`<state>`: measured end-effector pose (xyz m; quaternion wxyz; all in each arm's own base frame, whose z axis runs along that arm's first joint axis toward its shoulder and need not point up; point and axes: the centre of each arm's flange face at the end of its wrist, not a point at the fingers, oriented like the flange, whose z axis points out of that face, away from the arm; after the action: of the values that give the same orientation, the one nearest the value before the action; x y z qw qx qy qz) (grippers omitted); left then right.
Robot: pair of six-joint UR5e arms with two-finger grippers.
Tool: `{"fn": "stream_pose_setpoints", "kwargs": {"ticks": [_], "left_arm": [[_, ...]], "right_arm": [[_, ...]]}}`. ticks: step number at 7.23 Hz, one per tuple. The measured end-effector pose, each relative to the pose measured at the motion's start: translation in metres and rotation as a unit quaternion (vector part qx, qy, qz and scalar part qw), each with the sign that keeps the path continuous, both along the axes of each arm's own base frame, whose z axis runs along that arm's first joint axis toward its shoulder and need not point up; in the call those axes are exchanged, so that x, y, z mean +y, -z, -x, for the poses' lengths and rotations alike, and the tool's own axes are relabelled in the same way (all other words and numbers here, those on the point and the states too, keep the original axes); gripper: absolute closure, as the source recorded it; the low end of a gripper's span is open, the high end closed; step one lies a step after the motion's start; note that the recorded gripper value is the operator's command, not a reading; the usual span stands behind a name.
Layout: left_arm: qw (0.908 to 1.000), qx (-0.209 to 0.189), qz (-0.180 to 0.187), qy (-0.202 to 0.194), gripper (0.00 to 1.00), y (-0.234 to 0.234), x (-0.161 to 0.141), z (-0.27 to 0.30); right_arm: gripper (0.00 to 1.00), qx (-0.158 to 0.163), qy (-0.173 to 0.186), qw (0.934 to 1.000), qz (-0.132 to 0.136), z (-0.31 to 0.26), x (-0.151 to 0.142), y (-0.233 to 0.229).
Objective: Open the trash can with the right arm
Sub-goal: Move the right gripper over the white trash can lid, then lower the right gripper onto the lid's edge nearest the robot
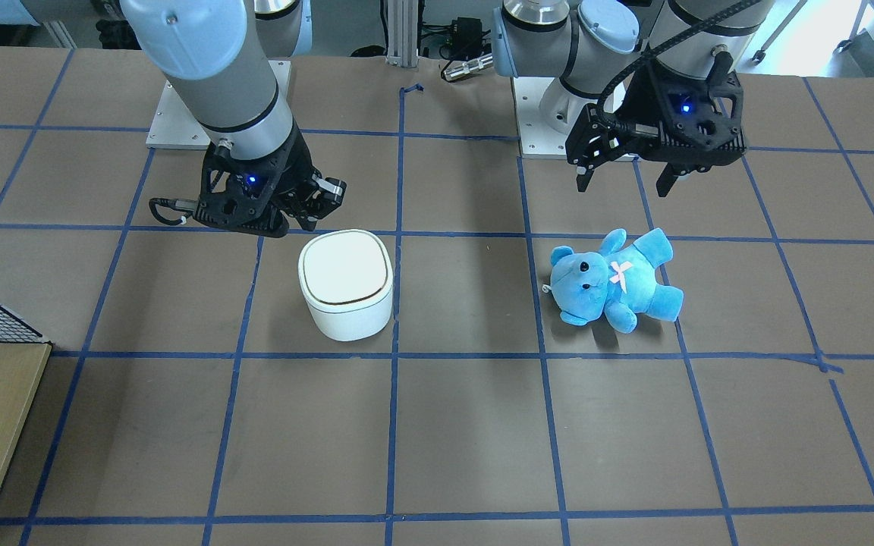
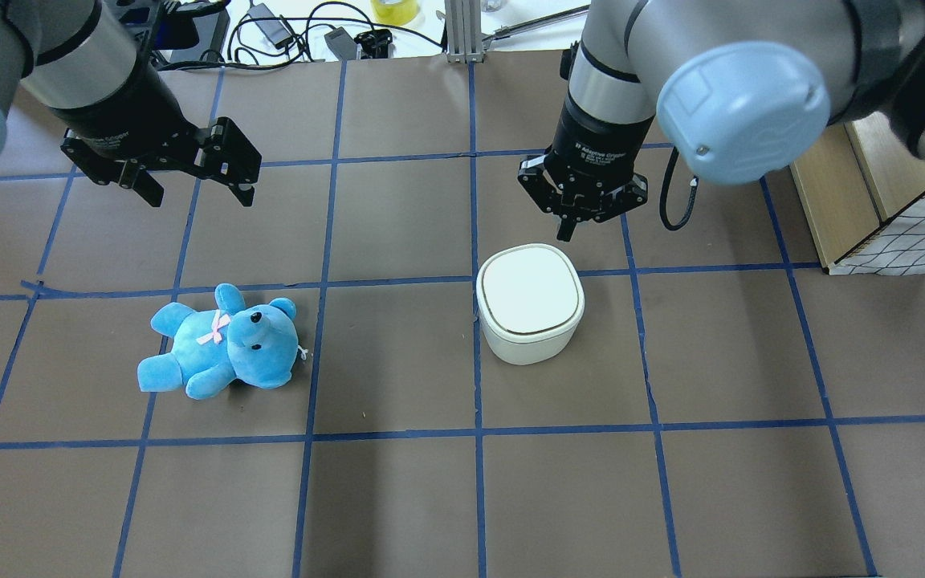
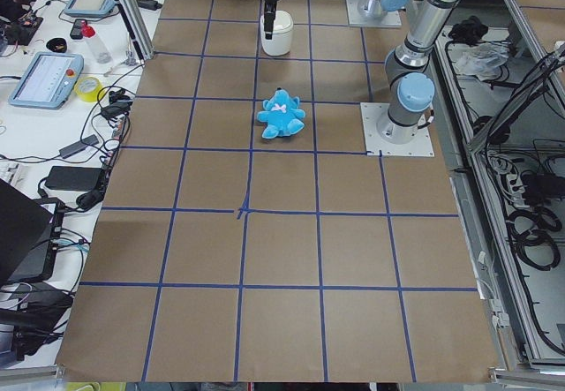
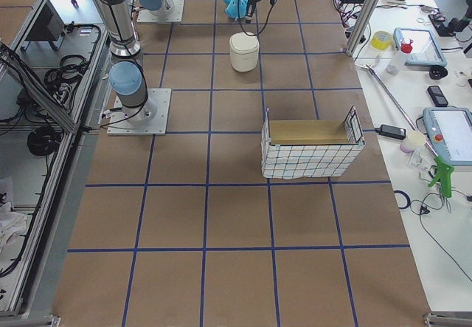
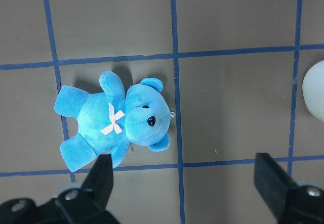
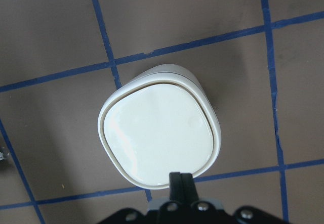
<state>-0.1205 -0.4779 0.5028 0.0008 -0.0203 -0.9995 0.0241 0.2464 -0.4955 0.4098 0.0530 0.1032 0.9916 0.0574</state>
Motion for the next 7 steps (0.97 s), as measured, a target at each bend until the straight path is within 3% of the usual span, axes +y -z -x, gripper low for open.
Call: {"fn": "stream_pose_setpoints", "kwargs": {"ticks": [4,7], "left_arm": [[1.0000,0.000,0.000,0.000,0.00,0.000,0.000,0.000],[1.0000,0.000,0.000,0.000,0.00,0.000,0.000,0.000]], "right_arm": [[1.00,-0.035,-0.003,0.9993,-0.011,-0.011,0.012,0.043],[1.00,-0.035,-0.004,0.9993,-0.014,-0.010,0.021,0.067]]}}
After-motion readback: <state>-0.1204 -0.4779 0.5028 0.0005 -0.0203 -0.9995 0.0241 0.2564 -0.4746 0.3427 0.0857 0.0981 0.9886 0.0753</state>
